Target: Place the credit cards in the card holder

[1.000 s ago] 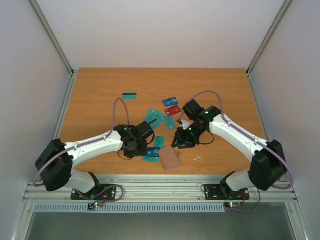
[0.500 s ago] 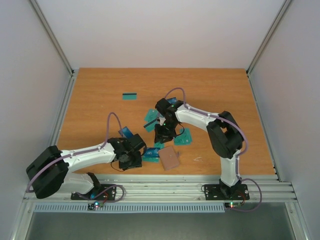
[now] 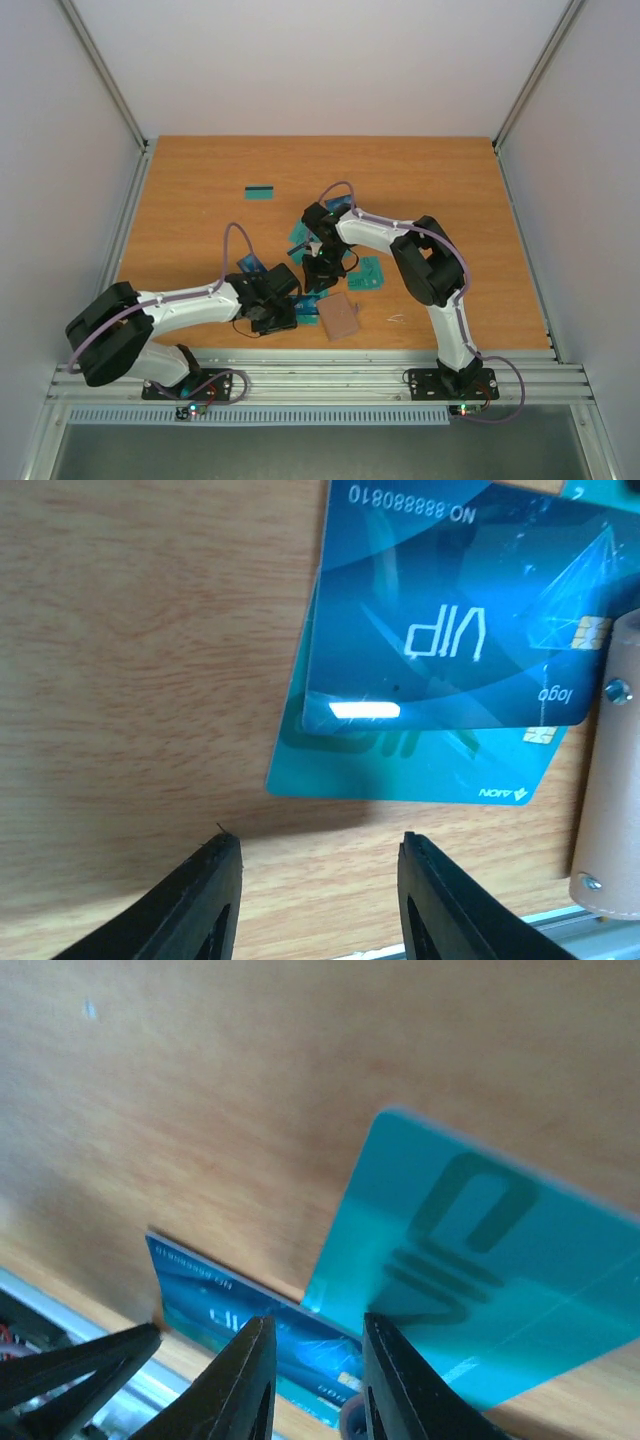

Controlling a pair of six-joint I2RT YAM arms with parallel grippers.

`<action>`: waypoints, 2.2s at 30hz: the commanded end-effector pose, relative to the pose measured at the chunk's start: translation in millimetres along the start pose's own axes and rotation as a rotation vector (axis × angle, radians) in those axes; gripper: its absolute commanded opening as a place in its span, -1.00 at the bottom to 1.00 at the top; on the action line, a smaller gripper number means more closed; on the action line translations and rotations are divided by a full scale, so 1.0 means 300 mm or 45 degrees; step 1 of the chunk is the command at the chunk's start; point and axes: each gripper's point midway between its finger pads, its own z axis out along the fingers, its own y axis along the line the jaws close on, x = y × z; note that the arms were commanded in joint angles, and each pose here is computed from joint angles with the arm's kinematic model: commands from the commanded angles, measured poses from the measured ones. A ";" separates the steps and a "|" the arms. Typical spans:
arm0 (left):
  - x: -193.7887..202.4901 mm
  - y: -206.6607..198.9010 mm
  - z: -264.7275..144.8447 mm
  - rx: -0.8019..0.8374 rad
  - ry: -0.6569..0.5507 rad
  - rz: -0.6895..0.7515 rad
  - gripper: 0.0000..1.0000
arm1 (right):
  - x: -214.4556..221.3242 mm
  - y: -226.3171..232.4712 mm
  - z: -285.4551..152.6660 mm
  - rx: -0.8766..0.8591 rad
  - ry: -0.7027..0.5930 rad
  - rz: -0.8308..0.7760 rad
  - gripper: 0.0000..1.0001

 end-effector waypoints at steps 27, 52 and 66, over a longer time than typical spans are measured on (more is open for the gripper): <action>-0.053 0.091 0.021 -0.001 -0.103 -0.017 -0.19 | 0.221 0.060 0.109 -0.007 0.174 0.170 -0.49; -0.046 -0.056 0.001 0.039 0.048 0.406 -0.07 | 0.521 -0.028 -0.074 -0.164 -0.038 0.218 -0.40; 0.063 0.012 0.000 -0.027 0.149 0.252 -0.08 | 0.628 -0.007 -0.067 -0.187 -0.123 0.307 -0.26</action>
